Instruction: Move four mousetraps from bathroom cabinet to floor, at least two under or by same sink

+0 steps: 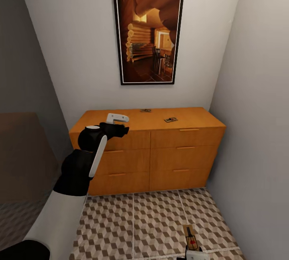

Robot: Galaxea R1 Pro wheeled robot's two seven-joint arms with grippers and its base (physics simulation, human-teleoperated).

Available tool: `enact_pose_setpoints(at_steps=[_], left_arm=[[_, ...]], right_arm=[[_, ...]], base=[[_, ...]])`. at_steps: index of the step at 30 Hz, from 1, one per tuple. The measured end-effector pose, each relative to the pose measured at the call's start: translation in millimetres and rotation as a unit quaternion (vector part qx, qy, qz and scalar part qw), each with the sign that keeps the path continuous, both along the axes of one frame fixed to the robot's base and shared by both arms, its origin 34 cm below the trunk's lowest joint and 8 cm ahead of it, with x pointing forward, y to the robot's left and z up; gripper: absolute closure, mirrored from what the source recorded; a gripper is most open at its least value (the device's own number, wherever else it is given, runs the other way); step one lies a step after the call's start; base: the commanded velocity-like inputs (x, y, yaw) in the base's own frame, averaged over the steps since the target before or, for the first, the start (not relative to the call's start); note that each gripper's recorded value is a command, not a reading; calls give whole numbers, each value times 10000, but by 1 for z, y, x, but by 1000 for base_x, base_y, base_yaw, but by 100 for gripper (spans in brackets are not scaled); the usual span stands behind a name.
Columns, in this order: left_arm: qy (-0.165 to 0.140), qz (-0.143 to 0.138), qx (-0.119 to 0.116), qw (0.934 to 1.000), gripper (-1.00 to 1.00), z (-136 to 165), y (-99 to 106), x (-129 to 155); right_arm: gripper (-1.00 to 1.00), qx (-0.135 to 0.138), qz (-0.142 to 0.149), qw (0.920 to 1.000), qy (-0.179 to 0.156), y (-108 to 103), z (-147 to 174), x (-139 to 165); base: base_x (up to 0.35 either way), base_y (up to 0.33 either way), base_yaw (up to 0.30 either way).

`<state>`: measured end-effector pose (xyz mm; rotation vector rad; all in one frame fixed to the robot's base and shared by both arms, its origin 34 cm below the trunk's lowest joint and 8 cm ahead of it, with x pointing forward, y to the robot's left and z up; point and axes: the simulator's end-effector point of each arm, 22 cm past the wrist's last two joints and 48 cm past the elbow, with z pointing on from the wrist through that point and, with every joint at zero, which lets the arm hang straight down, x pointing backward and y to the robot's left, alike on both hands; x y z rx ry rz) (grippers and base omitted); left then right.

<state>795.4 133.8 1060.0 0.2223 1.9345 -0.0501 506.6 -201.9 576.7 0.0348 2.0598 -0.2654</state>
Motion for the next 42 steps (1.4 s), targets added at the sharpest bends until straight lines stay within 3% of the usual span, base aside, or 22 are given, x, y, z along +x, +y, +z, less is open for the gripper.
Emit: enact_pose_setpoints(at_steps=[10, 30, 42], left_arm=[[-11, 0, 0, 10000, -100, 1, 0, 0], [-93, -24, 26, 10000, -100, 11, -2, -5], [-111, -99, 104, 9998, -100, 11, -9, -6]], right_arm=[[100, 18, -13, 10000, -2, 2, 0, 0], [100, 24, 1, 10000, -80, 3, 7, 4], [100, -83, 253, 9996, -121, 6, 8, 7]], base=[[25, 0, -31], [198, 0, -157], [6, 0, -5]])
